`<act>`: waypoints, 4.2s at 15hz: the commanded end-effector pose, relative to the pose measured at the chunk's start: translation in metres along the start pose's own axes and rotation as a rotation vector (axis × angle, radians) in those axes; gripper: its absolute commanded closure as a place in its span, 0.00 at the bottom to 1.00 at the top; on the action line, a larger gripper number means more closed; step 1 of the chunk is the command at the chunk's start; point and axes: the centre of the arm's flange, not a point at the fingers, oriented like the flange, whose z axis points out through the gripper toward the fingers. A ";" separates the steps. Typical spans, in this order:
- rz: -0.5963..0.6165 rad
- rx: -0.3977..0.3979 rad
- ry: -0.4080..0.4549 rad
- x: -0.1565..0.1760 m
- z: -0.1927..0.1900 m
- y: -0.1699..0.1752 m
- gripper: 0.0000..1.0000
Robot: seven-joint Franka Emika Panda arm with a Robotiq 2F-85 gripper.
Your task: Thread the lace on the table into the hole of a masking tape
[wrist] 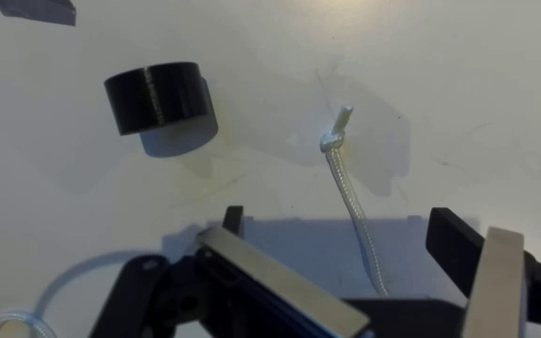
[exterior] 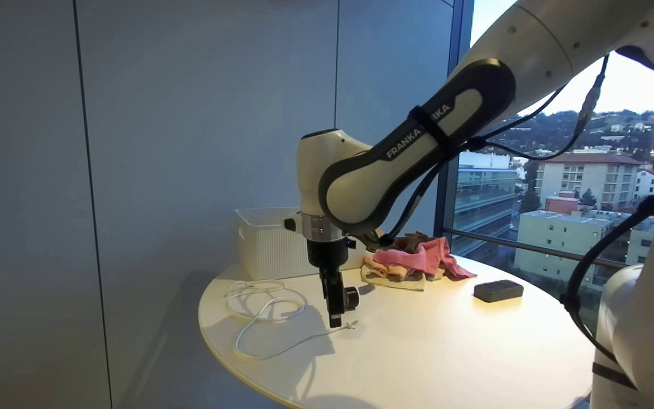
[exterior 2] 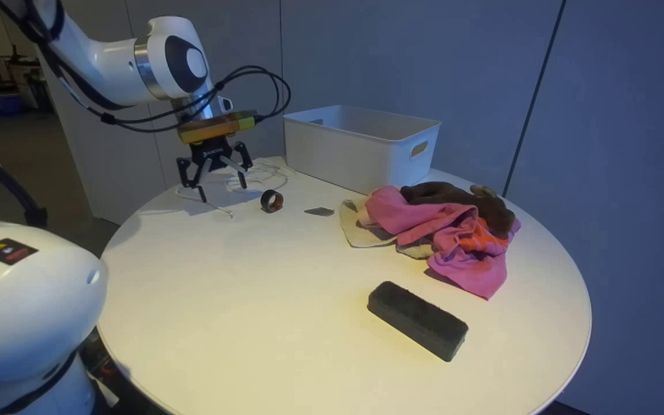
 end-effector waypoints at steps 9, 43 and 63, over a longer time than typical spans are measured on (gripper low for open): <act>-0.058 0.172 -0.054 -0.006 0.047 0.023 0.02; -0.074 -0.007 -0.049 0.035 -0.022 0.017 0.49; -0.387 0.166 0.125 0.034 0.035 0.019 0.00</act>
